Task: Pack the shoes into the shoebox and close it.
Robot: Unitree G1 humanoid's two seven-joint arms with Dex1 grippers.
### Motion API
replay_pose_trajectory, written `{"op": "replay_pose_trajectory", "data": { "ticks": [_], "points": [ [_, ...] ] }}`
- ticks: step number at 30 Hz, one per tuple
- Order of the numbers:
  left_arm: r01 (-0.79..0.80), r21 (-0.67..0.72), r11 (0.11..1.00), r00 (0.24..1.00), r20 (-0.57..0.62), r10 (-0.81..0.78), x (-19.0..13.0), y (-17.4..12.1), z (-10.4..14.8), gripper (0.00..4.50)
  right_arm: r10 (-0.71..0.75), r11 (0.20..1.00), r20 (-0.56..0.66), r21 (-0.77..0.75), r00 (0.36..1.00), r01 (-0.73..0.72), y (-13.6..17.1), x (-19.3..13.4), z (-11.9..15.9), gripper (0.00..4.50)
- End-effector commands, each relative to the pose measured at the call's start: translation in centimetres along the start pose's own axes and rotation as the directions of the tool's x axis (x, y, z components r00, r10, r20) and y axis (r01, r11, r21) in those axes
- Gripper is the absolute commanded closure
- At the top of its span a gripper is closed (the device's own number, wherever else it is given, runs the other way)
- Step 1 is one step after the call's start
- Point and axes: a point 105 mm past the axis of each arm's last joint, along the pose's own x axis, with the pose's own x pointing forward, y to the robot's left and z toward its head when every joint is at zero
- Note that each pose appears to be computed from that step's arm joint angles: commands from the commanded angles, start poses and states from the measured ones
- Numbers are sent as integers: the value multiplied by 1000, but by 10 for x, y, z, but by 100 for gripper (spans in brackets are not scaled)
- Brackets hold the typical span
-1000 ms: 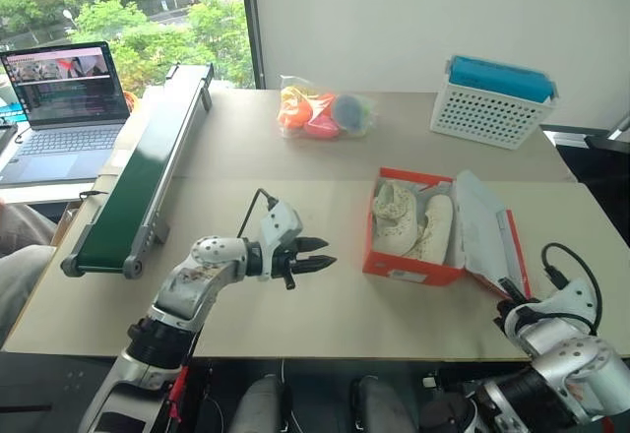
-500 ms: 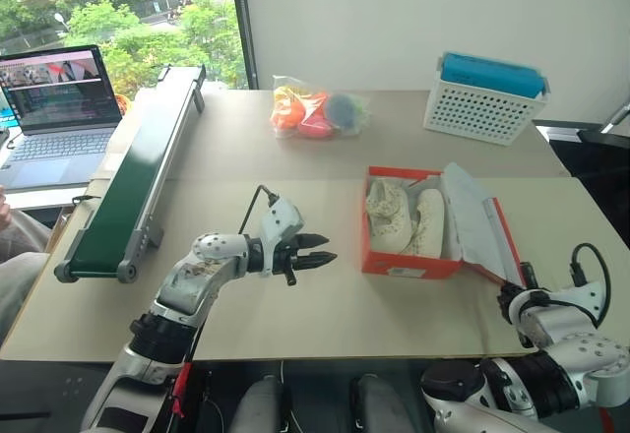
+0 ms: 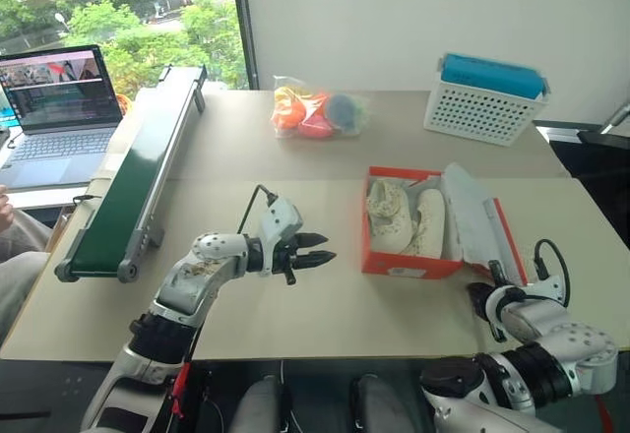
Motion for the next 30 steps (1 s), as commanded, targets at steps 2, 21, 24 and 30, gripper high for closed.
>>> {"op": "replay_pose_trajectory", "data": {
  "ticks": [2, 21, 24, 30],
  "points": [
    [-11, 41, 999, 1000, 27, 10, -3, 3, 13, 262, 66, 991, 59, 115, 996, -73, 21, 19, 6, 447],
    [-18, 57, 998, 1000, 10, 17, -7, 5, 14, 262, 700, 696, 366, -157, 613, -701, 149, -49, 34, 447],
    [-19, 59, 998, 1000, 7, 19, -7, 5, 13, 262, 818, 568, 191, -408, 542, -715, 172, -74, 5, 447],
    [-27, 58, 998, 1000, 7, 27, -7, 6, 13, 262, 775, 276, -202, -743, 598, -609, 176, -81, -53, 447]
  ]
}}
